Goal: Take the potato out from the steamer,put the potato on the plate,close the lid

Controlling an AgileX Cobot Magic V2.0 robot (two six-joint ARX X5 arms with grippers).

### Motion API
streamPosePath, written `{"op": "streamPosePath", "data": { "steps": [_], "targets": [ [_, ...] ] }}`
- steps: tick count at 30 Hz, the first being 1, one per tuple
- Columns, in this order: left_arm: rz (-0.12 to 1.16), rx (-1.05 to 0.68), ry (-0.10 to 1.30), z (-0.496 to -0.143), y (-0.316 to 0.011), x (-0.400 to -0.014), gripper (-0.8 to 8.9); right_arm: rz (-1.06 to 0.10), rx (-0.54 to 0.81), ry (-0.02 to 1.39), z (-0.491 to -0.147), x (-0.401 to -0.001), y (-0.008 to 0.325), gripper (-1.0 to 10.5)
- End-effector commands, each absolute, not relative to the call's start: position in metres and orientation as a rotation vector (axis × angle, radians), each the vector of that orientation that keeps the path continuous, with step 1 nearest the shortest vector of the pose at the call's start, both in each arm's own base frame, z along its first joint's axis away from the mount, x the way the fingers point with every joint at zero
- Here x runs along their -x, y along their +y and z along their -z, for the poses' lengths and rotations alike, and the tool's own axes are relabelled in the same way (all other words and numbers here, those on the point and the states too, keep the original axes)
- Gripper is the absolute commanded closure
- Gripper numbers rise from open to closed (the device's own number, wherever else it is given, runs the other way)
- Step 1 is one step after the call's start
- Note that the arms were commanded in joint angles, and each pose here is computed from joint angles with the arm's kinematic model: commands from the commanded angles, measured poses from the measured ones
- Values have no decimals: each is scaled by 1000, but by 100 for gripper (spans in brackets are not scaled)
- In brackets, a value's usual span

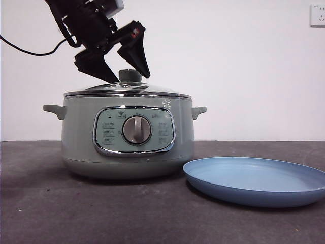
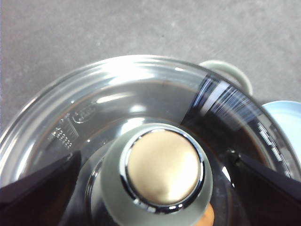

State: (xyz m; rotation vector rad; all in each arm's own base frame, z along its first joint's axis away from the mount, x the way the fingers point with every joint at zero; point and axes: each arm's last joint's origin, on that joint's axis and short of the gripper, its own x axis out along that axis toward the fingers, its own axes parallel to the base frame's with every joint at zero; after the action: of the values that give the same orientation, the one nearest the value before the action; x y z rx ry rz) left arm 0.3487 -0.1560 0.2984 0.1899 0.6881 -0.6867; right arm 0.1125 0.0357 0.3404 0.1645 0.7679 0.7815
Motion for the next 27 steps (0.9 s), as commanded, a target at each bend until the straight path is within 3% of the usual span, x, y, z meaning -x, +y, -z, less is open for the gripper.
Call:
{"op": "streamPosePath", "data": {
  "steps": [1, 3, 8, 16, 27],
  "targets": [
    [693, -209, 679, -296, -161, -349, 222, -783, -163, 762, -342, -112, 36, 319],
    [688, -218, 678, -296, -164, -348, 279, -780, -162, 763, -342, -113, 36, 320],
    [667, -229, 683, -296, -164, -347, 570, -779, -161, 763, -342, -113, 36, 319],
    [665, -227, 704, -298, -163, -343, 824, -779, -162, 766, -341, -113, 36, 320],
    [665, -224, 683, -310, -162, -343, 826, -776, -164, 777, -340, -116, 36, 320]
  ]
}}
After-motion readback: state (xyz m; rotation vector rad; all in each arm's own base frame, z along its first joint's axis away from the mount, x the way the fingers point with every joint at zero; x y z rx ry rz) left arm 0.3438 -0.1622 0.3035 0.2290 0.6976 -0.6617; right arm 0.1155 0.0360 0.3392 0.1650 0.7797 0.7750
